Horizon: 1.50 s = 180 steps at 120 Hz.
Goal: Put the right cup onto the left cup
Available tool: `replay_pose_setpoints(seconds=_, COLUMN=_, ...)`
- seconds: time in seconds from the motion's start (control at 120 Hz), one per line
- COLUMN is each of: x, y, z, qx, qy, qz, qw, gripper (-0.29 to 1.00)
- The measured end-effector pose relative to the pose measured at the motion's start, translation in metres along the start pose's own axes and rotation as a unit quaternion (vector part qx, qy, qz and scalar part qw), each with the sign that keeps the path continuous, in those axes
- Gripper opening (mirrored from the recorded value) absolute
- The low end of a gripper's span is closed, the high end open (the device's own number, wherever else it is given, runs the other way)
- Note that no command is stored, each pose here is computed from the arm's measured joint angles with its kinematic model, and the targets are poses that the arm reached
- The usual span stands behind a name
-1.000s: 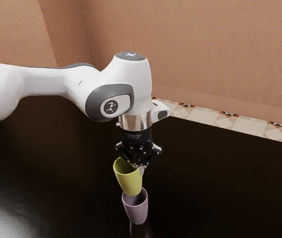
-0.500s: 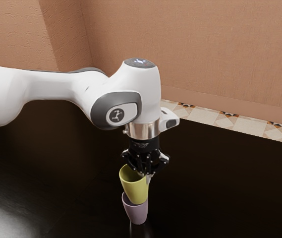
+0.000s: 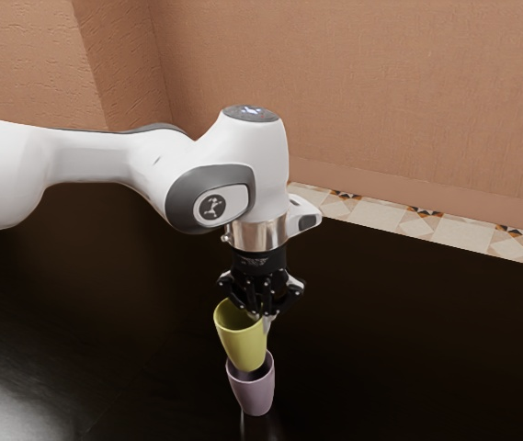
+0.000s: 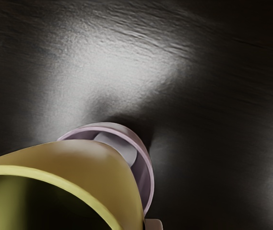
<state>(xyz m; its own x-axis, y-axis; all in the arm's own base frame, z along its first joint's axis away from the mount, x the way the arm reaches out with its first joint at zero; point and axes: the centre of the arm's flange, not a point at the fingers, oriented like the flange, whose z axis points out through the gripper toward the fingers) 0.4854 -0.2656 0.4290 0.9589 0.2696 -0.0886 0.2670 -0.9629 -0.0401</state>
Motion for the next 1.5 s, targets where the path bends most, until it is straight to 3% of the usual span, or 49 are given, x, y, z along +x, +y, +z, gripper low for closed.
replay_pose_setpoints(seconds=1.083, x=-0.002, y=0.009, z=0.022, qx=0.012, qy=-0.012, qz=0.006, qw=1.0, gripper=-0.08)
replay_pose_setpoints(seconds=1.2, x=-0.001, y=0.009, z=0.024, qx=0.01, qy=-0.011, qz=0.006, qw=1.0, gripper=0.03)
replay_pose_setpoints(seconds=1.5, x=-0.003, y=0.012, z=0.017, qx=-0.002, qy=0.0, qz=0.011, qw=1.0, gripper=0.49)
